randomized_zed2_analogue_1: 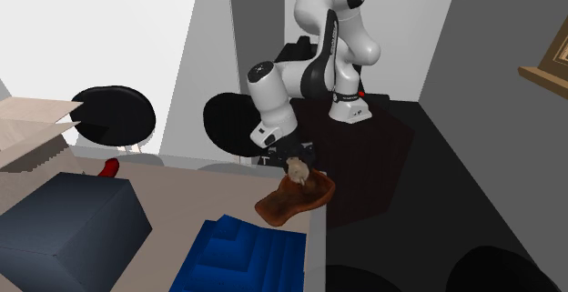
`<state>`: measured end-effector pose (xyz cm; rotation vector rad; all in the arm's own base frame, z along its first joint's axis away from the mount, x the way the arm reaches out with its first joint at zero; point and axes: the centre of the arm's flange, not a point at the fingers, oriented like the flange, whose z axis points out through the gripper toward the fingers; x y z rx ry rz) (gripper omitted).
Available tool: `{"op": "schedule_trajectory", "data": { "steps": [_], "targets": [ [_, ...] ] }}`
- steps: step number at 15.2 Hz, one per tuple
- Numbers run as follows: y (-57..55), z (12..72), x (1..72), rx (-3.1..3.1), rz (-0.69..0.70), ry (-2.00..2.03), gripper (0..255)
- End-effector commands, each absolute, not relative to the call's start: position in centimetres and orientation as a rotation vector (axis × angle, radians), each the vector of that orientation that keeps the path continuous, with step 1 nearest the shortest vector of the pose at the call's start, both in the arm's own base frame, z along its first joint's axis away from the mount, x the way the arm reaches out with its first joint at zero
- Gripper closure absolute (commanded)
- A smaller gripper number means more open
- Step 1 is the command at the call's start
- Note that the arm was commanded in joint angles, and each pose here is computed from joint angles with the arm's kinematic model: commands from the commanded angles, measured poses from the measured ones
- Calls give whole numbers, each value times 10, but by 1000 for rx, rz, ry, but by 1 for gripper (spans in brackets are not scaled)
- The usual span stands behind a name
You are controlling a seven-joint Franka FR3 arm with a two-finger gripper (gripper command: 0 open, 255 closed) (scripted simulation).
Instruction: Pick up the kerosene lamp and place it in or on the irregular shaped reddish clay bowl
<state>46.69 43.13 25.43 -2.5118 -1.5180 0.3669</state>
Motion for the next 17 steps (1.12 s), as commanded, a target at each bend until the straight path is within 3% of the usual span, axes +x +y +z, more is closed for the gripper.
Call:
{"op": "schedule_trajectory", "data": {
  "steps": [1,9,16,17],
  "targets": [
    [432,243,467,-2512,366,-1518,255],
    [432,202,467,-2512,366,-1518,255],
    [432,202,467,-2512,366,-1518,255],
    [432,202,467,-2512,366,-1518,0]
  ]
}}
